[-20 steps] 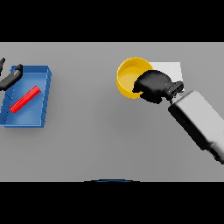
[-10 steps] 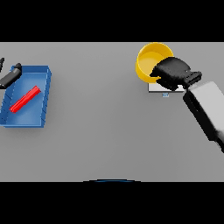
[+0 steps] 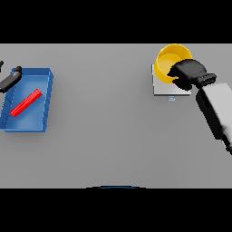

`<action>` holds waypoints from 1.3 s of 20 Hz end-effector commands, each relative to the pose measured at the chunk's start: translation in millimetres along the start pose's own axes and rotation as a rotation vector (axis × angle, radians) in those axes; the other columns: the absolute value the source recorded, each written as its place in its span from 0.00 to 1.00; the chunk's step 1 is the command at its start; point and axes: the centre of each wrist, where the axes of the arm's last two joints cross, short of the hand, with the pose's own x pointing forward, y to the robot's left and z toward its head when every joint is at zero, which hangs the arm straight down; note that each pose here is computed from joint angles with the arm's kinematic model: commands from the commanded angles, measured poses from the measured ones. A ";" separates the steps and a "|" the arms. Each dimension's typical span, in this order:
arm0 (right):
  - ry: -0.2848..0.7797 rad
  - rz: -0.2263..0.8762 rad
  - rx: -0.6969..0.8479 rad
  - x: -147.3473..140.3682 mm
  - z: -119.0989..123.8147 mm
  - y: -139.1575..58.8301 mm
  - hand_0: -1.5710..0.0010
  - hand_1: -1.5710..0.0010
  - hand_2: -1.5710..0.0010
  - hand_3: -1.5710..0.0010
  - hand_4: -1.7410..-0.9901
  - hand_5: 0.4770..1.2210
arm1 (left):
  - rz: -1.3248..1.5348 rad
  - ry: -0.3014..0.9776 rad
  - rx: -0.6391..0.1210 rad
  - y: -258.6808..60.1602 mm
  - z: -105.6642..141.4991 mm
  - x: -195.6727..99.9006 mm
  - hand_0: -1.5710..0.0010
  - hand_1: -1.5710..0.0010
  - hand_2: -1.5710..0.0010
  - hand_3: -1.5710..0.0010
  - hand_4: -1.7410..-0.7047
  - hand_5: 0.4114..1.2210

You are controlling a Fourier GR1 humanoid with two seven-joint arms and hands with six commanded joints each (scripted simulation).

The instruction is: Pick up the red beaker and tilt it to pour out 1 green nut into yellow bowl. Pick up the yellow bowl and place it on the metallic measuring scale.

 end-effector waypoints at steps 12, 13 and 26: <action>0.009 -0.108 0.065 -11.3 -5.9 11.6 0.43 0.27 0.24 0.40 0.11 0.89 | -0.001 -0.002 -0.014 -0.5 -0.1 0.1 1.00 1.00 1.00 1.00 0.97 0.38; 0.025 -0.119 0.080 -12.6 -5.9 14.1 0.54 0.38 0.34 0.47 0.16 0.80 | -0.001 0.002 -0.010 0.8 -1.8 -2.5 1.00 1.00 1.00 1.00 0.97 0.39; 0.051 -0.089 0.143 -11.1 -6.6 15.5 0.97 0.96 0.93 0.83 0.44 0.38 | 0.001 -0.001 -0.009 1.4 -4.0 0.1 1.00 1.00 1.00 1.00 0.99 0.35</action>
